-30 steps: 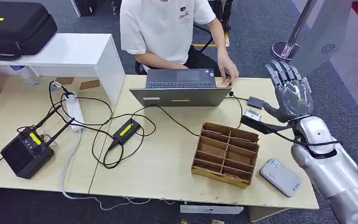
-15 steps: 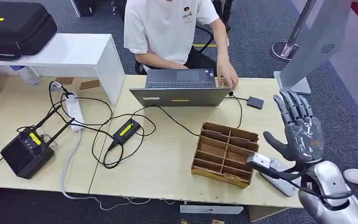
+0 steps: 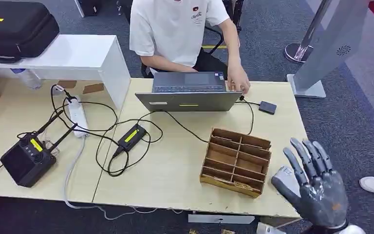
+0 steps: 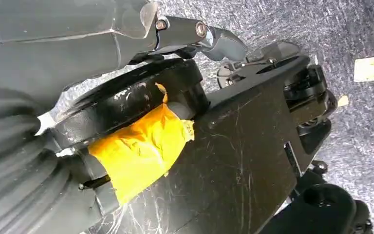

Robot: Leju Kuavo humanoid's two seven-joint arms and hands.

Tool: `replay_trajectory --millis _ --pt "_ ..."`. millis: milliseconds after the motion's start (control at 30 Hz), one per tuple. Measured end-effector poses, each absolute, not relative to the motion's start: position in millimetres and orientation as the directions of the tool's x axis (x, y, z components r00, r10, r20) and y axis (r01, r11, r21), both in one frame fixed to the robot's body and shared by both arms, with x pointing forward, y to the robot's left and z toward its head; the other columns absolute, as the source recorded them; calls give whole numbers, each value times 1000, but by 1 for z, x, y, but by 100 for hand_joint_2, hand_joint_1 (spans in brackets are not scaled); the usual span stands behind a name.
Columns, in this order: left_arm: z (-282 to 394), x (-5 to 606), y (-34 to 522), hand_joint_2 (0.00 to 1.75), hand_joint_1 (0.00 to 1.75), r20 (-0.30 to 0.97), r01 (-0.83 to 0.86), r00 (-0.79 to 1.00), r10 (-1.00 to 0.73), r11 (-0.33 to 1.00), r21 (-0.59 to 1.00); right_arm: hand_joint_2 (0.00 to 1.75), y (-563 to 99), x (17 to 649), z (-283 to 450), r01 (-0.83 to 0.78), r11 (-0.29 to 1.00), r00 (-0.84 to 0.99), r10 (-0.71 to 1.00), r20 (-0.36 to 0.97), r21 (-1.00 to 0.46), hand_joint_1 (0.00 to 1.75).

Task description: Pass the card to the sensor for recognition and then transmit it.

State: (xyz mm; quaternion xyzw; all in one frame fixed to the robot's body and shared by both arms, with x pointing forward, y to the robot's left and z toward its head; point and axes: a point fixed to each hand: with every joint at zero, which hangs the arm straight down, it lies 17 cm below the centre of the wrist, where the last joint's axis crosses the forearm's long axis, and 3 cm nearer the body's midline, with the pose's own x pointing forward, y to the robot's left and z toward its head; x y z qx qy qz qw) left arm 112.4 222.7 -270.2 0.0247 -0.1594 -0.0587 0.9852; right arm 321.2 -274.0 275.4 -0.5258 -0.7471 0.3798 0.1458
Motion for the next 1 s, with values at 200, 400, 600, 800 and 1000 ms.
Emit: replay_trajectory --millis 200,400,600,800,1000 --pt "-270 111 224 175 0 312 48 948 -66 997 67 175 -236 261 272 652 221 -459 876 -146 -726 0" --pt "-271 110 225 175 0 310 8 951 -27 998 62 175 -235 242 267 618 249 -417 908 -43 -746 0" --pt "-271 109 226 175 0 308 2 951 -20 998 59 175 -240 240 245 555 281 -355 931 82 -783 0" --pt "-271 108 225 175 0 304 20 952 -38 998 62 175 -225 248 212 469 338 -360 917 172 -816 0" --pt "-271 108 224 175 0 301 37 952 -54 997 62 175 -212 257 168 378 359 -372 903 214 -854 0"
